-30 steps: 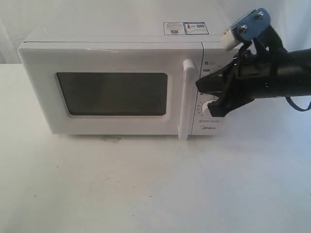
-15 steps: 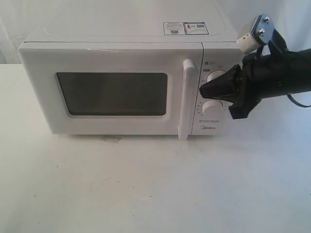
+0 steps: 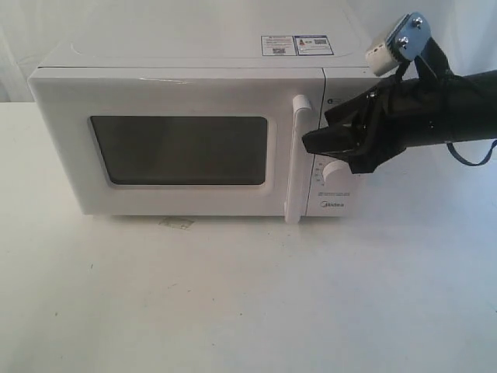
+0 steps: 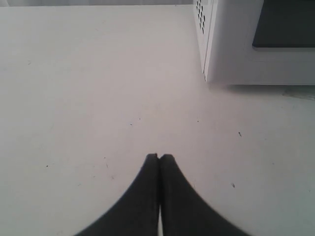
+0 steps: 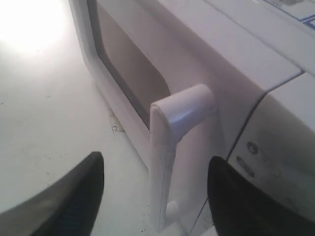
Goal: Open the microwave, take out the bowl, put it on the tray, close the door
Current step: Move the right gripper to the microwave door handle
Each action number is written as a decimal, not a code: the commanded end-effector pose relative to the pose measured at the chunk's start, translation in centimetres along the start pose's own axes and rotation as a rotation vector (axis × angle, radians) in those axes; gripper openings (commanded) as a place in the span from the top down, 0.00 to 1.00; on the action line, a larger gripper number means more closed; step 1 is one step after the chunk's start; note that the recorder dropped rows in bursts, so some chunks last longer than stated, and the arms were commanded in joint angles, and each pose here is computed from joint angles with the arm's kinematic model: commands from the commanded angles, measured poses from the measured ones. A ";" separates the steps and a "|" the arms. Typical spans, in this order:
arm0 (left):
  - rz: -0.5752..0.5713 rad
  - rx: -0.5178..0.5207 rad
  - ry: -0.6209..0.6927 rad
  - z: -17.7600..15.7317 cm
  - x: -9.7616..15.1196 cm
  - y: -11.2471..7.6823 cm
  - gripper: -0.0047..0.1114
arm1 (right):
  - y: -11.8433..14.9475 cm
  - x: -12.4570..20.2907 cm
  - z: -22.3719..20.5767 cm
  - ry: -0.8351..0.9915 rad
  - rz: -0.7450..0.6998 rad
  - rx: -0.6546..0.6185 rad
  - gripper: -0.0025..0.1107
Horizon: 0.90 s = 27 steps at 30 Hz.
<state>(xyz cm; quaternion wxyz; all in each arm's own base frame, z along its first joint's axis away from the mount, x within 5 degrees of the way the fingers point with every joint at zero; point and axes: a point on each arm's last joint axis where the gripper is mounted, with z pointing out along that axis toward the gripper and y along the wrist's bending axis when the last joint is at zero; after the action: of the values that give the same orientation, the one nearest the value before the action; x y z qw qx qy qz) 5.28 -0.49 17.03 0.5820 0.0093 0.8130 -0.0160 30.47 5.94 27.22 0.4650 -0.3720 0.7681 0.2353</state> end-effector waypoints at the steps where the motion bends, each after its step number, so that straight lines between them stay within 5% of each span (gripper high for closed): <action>1: -0.002 0.010 0.003 0.0 0.1 -0.1 0.96 | -0.6 0.1 0.7 -0.038 0.056 0.001 0.46; 18: -0.002 0.010 0.003 0.0 0.1 -0.1 0.96 | 1.7 -0.5 5.5 -0.145 0.039 -0.111 0.47; 27: 0.000 0.009 0.003 0.0 0.1 -0.1 0.96 | 1.5 -0.5 5.8 -0.134 0.043 -0.074 0.55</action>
<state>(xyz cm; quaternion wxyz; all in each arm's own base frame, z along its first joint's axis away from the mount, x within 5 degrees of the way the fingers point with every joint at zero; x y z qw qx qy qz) 5.28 -0.48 17.03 0.5819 0.0098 0.8130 -0.0152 31.84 10.00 23.97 0.4646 -0.3536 0.7635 0.2759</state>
